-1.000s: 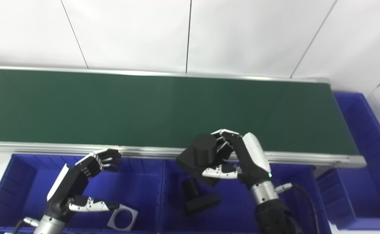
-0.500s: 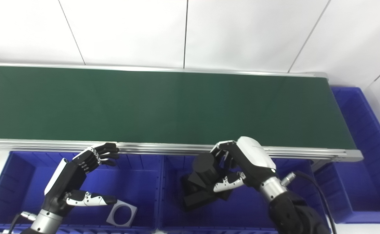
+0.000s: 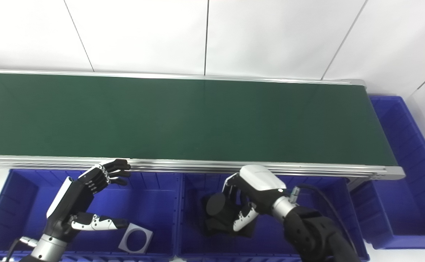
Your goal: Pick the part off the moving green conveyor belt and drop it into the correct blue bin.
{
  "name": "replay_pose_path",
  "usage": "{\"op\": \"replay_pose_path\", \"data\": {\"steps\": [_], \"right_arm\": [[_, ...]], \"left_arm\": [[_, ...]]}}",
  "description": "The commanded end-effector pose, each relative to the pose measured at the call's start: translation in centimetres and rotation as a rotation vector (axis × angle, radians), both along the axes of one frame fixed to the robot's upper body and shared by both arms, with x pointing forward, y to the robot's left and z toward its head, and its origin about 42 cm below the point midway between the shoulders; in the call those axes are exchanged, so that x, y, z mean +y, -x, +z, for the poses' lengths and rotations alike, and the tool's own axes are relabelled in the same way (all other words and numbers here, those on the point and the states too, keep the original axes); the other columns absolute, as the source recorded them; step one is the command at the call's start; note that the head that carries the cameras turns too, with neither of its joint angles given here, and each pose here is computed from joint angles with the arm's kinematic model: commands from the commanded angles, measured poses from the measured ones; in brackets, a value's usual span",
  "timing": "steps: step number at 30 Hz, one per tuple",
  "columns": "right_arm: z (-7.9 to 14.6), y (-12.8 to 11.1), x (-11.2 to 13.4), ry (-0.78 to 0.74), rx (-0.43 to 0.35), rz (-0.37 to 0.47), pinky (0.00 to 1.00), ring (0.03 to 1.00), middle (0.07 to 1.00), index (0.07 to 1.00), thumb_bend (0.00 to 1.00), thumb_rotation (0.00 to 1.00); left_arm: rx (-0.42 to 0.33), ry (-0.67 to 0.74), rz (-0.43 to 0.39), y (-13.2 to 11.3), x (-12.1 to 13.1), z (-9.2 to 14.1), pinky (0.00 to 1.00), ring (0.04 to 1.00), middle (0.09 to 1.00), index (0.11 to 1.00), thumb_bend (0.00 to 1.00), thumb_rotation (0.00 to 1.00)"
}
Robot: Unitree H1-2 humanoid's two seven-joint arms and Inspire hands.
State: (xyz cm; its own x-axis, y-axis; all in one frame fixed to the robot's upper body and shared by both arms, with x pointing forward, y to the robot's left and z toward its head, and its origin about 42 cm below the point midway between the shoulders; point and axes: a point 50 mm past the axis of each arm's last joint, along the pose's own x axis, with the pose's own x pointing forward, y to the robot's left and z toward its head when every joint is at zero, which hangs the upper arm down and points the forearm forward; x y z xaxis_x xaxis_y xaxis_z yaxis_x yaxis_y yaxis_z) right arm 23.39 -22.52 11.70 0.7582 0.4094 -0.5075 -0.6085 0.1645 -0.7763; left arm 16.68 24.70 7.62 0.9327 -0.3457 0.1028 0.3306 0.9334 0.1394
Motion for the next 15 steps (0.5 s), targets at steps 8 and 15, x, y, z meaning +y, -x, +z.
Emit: {"op": "replay_pose_path", "data": {"steps": [8, 15], "right_arm": [[0.6, -0.7, 0.6, 0.149, -0.044, 0.078, 0.55, 0.695, 0.768, 0.774, 0.65, 0.21], [1.2, 0.2, 1.0, 0.135, -0.089, 0.084, 0.79, 0.891, 0.910, 0.896, 0.77, 0.44]], "left_arm": [[-0.049, -0.004, -0.015, -0.5, 0.2, 1.2, 0.64, 0.720, 0.772, 0.776, 0.90, 0.14], [-0.039, -0.103, -0.045, -0.8, 0.0, 1.7, 0.67, 0.752, 0.803, 0.795, 0.93, 0.19]]}}
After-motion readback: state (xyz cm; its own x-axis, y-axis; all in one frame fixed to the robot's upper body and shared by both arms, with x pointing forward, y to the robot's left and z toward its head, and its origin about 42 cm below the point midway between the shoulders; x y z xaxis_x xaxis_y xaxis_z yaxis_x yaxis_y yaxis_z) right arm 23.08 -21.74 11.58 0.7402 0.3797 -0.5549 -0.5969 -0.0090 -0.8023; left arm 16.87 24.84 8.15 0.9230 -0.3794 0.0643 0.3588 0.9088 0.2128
